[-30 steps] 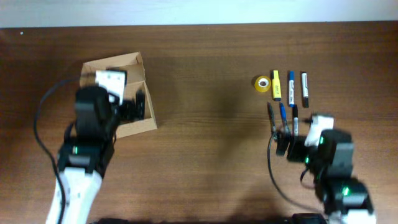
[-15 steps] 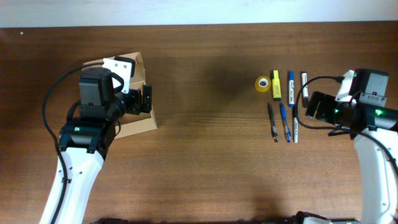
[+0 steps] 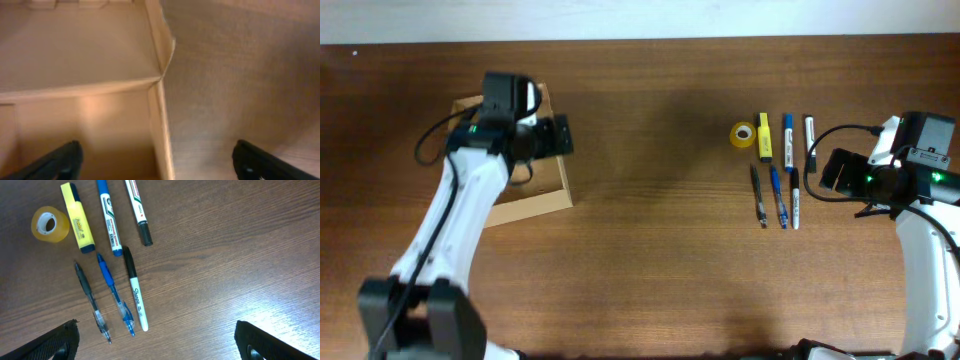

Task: Pack container
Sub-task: 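Move the left gripper to the box's back lid flap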

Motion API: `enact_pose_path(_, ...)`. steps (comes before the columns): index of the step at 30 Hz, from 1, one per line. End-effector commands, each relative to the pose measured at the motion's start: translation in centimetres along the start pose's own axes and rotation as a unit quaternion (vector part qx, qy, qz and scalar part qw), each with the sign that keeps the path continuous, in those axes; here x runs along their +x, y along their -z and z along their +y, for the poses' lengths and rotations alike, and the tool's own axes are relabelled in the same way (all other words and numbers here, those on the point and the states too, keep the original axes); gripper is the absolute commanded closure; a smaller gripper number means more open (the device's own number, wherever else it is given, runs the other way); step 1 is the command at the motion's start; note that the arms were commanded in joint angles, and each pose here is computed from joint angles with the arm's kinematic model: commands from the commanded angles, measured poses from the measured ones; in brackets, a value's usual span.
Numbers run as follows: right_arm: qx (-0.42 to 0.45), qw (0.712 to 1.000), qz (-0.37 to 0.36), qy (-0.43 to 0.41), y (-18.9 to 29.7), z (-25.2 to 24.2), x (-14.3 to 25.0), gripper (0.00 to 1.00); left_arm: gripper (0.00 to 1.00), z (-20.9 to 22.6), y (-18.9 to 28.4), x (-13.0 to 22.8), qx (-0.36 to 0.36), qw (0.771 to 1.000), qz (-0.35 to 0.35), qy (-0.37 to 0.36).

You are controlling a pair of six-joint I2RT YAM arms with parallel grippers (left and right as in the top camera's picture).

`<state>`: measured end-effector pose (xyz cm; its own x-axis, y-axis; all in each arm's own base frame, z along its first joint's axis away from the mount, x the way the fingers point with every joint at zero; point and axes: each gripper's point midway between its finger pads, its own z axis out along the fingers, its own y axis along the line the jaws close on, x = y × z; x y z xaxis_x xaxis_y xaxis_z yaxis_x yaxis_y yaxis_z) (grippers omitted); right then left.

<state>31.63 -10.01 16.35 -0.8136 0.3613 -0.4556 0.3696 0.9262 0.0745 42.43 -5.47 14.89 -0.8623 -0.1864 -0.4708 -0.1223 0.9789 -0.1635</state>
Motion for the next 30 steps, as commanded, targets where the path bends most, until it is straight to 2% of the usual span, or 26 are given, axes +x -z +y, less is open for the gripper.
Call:
enact_pose_path(1,0.002,1.000,-0.013,-0.002,0.6,-0.2,-0.9,0.01,0.16,-0.5,-1.2,-0.8,-0.015,0.999,0.013,0.026)
enact_pose_path(7,0.002,1.000,-0.007,-0.002,0.6,-0.2,-0.6,0.01,0.16,0.0,-4.9,1.2,-0.031,0.996,0.069,0.055)
enact_pose_path(11,0.002,1.000,-0.007,-0.002,0.6,-0.2,-0.6,0.01,0.21,0.5,-6.3,2.6,-0.043,0.992,0.099,0.064)
enact_pose_path(16,0.002,1.000,-0.007,-0.002,0.6,-0.2,-0.6,0.01,0.45,0.7,-7.5,4.1,-0.050,0.988,0.129,0.064)
enact_pose_path(22,0.002,1.000,-0.007,-0.002,0.6,-0.2,-0.6,0.01,0.87,0.9,-7.8,4.7,-0.053,0.986,0.141,0.065)
enact_pose_path(24,0.002,1.000,-0.007,-0.002,0.6,-0.2,-0.6,0.01,0.98,0.7,-7.9,4.5,-0.049,0.987,0.138,0.065)
enact_pose_path(30,0.002,1.000,-0.007,-0.002,0.6,-0.2,-0.6,0.01,0.98,-1.5,-7.8,4.1,0.009,0.987,0.142,0.071)
